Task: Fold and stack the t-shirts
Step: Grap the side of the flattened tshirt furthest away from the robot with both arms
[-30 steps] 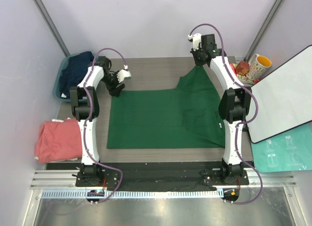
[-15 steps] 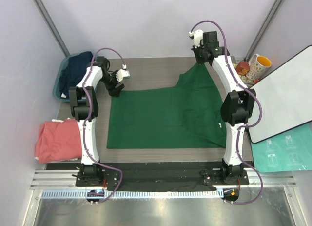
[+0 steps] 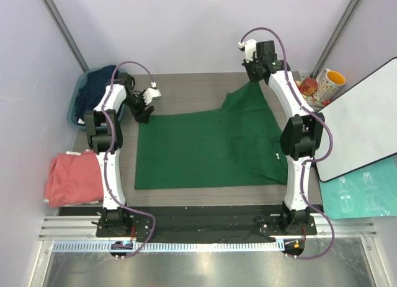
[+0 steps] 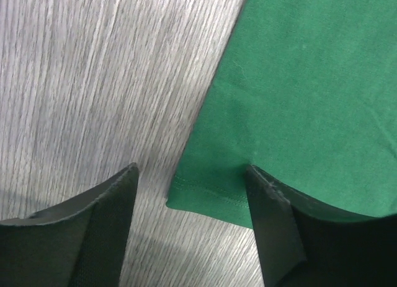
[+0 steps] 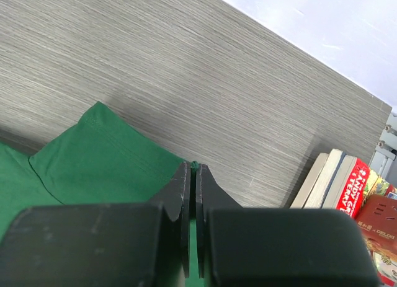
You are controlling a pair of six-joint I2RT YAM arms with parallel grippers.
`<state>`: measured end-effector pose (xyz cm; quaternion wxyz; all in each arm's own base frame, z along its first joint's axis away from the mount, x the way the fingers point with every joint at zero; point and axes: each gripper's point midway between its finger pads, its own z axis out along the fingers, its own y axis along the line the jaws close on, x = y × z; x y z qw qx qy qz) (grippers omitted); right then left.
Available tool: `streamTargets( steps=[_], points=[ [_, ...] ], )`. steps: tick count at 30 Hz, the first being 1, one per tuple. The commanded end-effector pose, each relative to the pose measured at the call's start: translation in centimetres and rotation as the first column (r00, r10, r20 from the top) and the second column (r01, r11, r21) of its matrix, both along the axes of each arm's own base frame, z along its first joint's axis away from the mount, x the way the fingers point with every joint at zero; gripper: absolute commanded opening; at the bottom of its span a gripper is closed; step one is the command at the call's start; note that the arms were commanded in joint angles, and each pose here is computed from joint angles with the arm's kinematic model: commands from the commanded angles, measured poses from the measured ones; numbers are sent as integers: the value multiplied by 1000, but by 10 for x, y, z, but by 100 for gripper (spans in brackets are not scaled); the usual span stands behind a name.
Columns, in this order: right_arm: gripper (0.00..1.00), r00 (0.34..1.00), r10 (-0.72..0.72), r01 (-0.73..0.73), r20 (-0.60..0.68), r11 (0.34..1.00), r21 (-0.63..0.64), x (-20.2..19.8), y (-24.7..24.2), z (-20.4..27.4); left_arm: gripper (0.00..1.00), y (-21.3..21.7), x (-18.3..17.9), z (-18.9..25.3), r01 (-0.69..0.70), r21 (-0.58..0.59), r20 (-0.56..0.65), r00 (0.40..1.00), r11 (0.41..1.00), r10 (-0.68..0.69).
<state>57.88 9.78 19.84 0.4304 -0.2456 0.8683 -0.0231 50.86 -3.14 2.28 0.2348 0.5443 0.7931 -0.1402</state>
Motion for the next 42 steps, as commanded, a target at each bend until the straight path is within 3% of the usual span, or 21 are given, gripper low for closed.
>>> streamTargets(
  steps=[1, 4, 5, 9, 18, 28, 36, 42],
  points=[
    [1, 994, -1, 2, 108, 1000, -9, -4, -1, 50, 65, 17, -9, -37, 8, 57, -65, 998, 998, -4],
    [1, 994, 2, -1, 108, 1000, -9, -5, 0, 50, 49, 15, -8, -37, 0, 50, -66, 998, 999, 3],
    [1, 994, 3, -2, 112, 1000, -9, -4, 0, 52, 26, 14, -8, -36, -1, 43, -65, 998, 999, 4],
    [1, 994, 5, -3, 109, 1000, -11, -5, 2, 51, 1, 15, -4, -34, -11, 47, -43, 999, 999, 13],
    [1, 995, 6, -5, 104, 1000, -12, -7, 2, 50, 0, 8, 6, -3, -21, 24, 25, 999, 999, 21],
    [1, 992, 71, -72, 102, 997, 9, -18, 10, 62, 0, -12, 24, 101, -65, -68, 238, 968, 996, 79],
    [1, 974, 227, -226, 0, 971, 81, -64, 29, 64, 0, -24, -2, 159, -9, -63, 324, 946, 998, 29],
    [1, 919, 367, -352, -144, 928, 124, -120, 37, 52, 0, -13, -45, 152, 74, 44, 266, 960, 996, -83]
  ],
)
